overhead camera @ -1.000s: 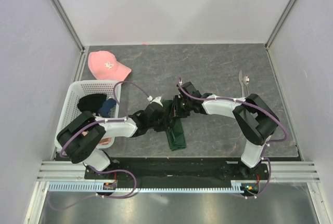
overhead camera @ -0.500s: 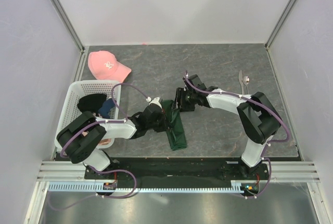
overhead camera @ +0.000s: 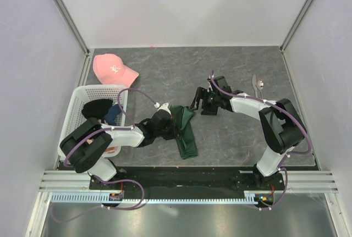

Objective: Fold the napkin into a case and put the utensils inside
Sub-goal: Stuff the top corner of the smaller-rectangle-folded napkin into the folded napkin.

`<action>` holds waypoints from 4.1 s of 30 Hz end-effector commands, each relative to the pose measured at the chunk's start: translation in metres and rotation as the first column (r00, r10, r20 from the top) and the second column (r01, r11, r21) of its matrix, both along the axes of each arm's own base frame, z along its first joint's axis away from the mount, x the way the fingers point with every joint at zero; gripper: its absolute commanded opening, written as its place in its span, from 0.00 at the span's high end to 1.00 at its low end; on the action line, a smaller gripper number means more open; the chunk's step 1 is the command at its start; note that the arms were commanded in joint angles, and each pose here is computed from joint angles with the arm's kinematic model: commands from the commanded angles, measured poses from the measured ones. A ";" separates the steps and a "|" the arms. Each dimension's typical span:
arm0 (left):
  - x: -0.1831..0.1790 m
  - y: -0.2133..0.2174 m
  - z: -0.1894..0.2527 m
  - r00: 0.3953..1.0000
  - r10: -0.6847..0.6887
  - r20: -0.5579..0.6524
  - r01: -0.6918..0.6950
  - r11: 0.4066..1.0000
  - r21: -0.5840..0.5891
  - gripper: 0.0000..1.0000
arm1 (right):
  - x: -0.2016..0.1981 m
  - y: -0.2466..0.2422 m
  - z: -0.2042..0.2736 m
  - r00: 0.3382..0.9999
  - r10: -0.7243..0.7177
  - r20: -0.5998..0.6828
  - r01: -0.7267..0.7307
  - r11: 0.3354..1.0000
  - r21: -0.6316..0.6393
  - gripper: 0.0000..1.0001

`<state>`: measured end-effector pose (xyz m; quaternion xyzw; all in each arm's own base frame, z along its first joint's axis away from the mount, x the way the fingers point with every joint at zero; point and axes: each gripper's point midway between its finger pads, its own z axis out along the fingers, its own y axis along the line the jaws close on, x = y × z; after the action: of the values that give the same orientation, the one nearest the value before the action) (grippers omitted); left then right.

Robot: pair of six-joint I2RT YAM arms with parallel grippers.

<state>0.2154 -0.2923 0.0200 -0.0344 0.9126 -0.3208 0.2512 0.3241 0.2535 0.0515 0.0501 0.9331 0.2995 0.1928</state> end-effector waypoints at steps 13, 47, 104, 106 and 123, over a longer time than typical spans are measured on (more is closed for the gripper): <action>-0.006 0.013 -0.010 0.999 0.026 -0.033 -0.025 0.998 0.050 0.94 | -0.013 0.026 -0.011 1.000 -0.003 -0.020 0.009 0.951 0.310 0.34; 0.025 0.036 0.072 0.985 0.049 0.164 -0.070 0.989 0.130 0.46 | 0.012 0.043 0.030 0.994 0.027 0.109 -0.060 0.950 0.306 1.00; 0.107 0.036 0.034 0.986 -0.084 0.145 0.002 0.872 0.489 0.77 | -0.010 0.108 -0.008 0.994 0.113 0.010 -0.110 0.933 0.341 1.00; 0.107 0.037 0.038 0.985 -0.083 0.152 -0.002 0.874 0.486 0.81 | -0.010 0.108 -0.009 0.993 0.114 0.007 -0.110 0.934 0.341 1.00; 0.104 0.040 0.055 0.986 -0.055 0.158 -0.027 0.881 0.472 0.92 | -0.007 0.110 -0.008 0.992 0.125 0.013 -0.123 0.936 0.331 1.00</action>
<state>0.3127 -0.2419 0.0369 0.0879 0.9488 -0.0573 0.2978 0.3073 0.3538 0.0331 0.0376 0.8798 0.4516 0.1433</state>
